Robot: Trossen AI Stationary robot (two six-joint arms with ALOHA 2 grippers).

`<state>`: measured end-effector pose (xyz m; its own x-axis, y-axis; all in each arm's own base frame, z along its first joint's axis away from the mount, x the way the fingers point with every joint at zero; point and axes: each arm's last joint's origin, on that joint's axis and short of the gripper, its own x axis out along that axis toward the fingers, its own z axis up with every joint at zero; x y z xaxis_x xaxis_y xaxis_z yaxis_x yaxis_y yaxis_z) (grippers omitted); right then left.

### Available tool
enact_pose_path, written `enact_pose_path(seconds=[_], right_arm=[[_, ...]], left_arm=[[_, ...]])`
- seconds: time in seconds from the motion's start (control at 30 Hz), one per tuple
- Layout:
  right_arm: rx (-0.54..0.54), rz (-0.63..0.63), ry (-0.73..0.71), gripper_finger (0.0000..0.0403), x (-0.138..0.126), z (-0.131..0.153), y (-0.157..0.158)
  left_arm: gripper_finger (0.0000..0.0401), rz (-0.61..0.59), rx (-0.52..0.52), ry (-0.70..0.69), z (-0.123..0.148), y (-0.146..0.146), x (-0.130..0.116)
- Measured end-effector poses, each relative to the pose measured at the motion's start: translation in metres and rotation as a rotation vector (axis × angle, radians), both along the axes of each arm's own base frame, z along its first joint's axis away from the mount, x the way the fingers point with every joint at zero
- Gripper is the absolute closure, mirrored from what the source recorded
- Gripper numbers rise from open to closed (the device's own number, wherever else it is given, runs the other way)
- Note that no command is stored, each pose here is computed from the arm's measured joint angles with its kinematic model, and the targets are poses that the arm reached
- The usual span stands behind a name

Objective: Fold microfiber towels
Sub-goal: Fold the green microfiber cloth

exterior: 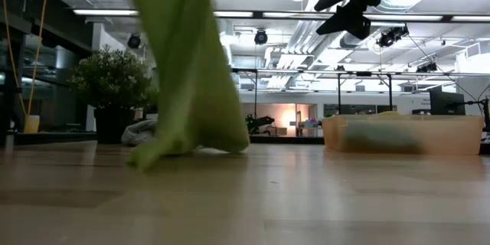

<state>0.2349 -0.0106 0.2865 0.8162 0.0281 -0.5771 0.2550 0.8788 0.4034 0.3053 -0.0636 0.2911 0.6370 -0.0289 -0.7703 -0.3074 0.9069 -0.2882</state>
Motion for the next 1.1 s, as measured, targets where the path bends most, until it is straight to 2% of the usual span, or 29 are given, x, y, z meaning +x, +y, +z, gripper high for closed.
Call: enact_pose_path(seconds=[0.13, 0.3, 0.5, 0.7, 0.9, 1.0, 1.1], right_arm=[[0.070, 0.107, 0.022, 0.0178, 0.004, -0.005, 0.009], [0.110, 0.192, 0.051, 0.0178, 0.008, -0.010, 0.028], [0.130, 0.236, 0.074, 0.0178, 0.008, -0.013, 0.049], [0.078, 0.212, 0.111, 0.0178, 0.009, -0.021, 0.069], [0.053, 0.223, 0.191, 0.0178, 0.020, -0.042, 0.087], [0.055, 0.221, 0.232, 0.0178, 0.029, -0.057, 0.093], [0.047, 0.240, 0.233, 0.0178, 0.041, -0.071, 0.101]], left_arm=[[0.0401, 0.012, 0.027, -0.057, 0.022, 0.010, 0.005], [0.0401, 0.151, 0.046, -0.111, 0.033, 0.031, 0.010], [0.0401, 0.274, 0.074, -0.110, 0.031, 0.057, 0.014], [0.0401, 0.306, 0.117, 0.025, -0.003, 0.065, 0.033], [0.0401, 0.231, 0.174, 0.242, -0.064, 0.061, 0.058], [0.0401, 0.214, 0.203, 0.319, -0.090, 0.069, 0.066], [0.0401, 0.231, 0.189, 0.343, -0.098, 0.082, 0.068]])
